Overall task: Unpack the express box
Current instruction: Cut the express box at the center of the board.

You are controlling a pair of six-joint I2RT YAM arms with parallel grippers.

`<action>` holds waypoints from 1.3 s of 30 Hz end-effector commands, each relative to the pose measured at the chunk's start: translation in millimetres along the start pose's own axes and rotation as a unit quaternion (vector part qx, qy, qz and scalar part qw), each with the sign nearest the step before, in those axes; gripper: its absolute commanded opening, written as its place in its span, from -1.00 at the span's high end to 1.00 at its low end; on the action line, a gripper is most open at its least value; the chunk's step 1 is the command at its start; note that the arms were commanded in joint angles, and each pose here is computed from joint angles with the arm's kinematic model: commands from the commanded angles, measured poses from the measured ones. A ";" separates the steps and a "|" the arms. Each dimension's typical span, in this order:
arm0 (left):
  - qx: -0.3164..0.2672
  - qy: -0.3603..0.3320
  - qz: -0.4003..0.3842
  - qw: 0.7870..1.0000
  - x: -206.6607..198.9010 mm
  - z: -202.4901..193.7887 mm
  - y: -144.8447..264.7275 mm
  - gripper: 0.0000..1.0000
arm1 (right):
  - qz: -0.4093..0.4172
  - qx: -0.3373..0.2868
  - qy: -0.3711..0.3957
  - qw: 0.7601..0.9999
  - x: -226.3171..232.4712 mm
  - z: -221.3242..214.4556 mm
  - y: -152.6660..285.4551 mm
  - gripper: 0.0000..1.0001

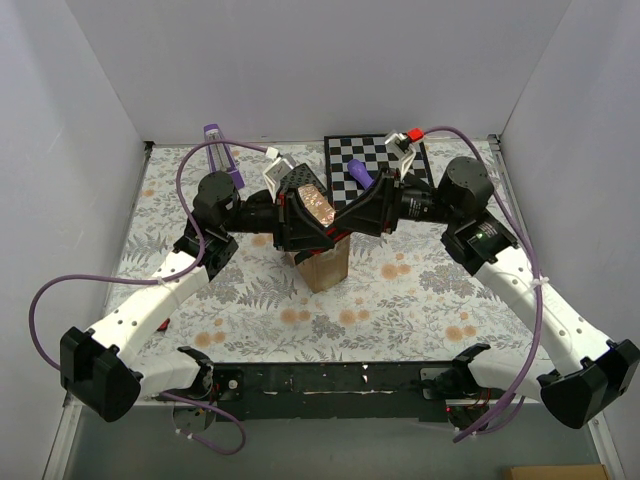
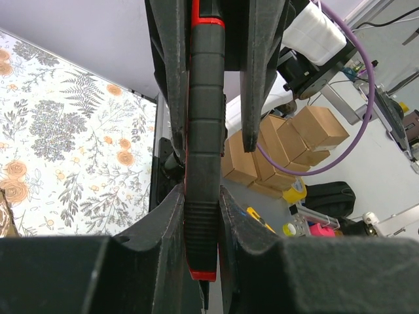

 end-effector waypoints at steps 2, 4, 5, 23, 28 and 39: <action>0.001 -0.037 -0.016 0.999 -18.6 2.5 3.3 1.00 | 0.029 0.005 0.014 0.999 8.0 6.6 -1.7 0.14; 0.001 -0.037 -0.015 0.999 -18.2 2.8 3.1 1.00 | 0.034 0.013 0.012 0.999 9.1 3.4 -1.2 0.11; 0.001 -0.037 -0.015 0.999 -17.3 3.6 2.5 1.00 | 0.034 0.017 0.008 0.999 8.7 1.5 -1.0 0.11; -0.006 -0.031 0.005 0.999 -11.1 6.5 1.6 -0.14 | 0.023 0.049 -0.005 0.999 2.0 -9.8 -0.5 0.97; -0.056 -0.046 0.083 0.994 1.5 24.0 5.2 -0.74 | -0.042 0.058 0.017 0.997 -4.8 -4.0 8.9 0.97; -0.316 -0.048 0.312 0.895 45.9 86.5 60.1 -0.96 | -0.251 -0.006 0.093 0.963 -38.2 14.3 44.5 0.97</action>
Point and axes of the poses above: each gripper's point midway between its finger pads, its own y axis back along the fingers, its own x axis along the line the jaws close on, z = x × y, the point moved 3 cm from there along y, back along the fingers, and after that the axes turned 10 degrees about y, right-handed, at the moved point
